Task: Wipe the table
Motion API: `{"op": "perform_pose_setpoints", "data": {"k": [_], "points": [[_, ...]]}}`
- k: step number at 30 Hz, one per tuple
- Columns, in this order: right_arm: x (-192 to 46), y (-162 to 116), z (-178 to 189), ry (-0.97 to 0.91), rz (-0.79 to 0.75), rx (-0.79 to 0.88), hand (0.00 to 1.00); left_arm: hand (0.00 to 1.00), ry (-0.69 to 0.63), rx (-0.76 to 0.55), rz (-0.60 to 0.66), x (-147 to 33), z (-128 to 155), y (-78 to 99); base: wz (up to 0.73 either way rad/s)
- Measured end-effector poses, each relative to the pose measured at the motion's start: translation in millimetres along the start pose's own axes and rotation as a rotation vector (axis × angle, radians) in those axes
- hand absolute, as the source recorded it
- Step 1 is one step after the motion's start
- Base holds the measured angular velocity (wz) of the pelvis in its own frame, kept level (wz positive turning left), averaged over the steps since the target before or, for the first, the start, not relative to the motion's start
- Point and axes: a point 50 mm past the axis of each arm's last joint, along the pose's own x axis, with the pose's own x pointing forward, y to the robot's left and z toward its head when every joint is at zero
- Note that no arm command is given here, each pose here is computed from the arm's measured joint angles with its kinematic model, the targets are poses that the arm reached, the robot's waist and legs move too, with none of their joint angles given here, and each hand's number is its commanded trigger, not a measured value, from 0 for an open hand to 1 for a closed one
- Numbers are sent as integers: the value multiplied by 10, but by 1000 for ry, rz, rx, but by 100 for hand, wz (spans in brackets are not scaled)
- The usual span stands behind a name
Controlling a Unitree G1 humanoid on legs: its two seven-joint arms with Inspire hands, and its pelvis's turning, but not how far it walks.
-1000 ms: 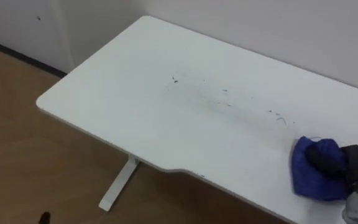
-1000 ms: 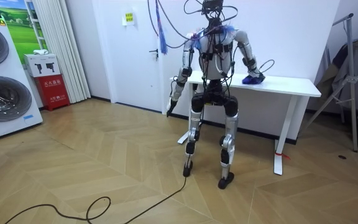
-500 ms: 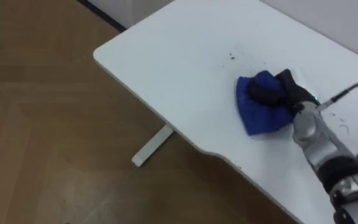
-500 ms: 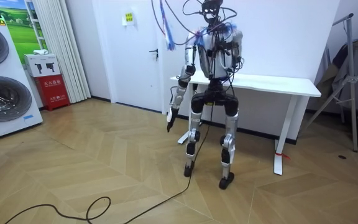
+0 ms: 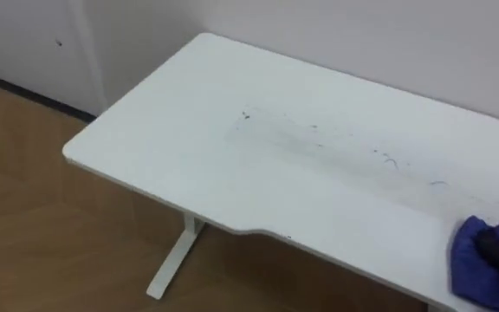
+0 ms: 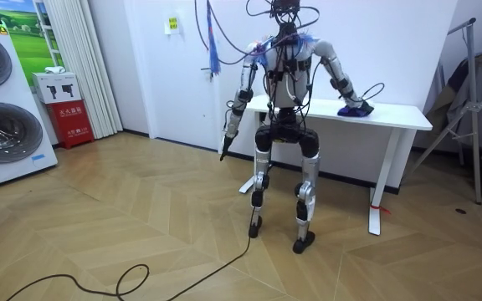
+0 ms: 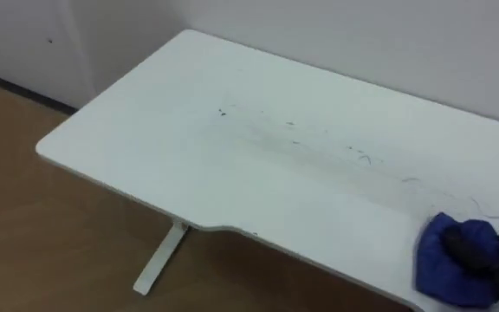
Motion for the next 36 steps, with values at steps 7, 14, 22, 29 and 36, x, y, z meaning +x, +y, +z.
{"op": "perform_pose_setpoints", "data": {"k": [7, 14, 22, 29, 36], "points": [[274, -276, 1558, -279, -52, 71, 100, 0, -31, 44, -79, 123, 316, -191, -43], [334, -453, 1416, -258, -89, 79, 100, 0, 68, 7, -76, 59, 26, -164, 29], [35, -182, -315, 170, -1, 85, 100, 0, 152, -46, -20, -89, -384, -23, 28], [49, -364, -393, 190, -56, 109, 100, 0, 70, -52, -13, -60, -190, 7, -17], [358, -505, 809, -39, -121, 138, 100, 0, -7, -2, -57, 76, 208, -106, -54]]}}
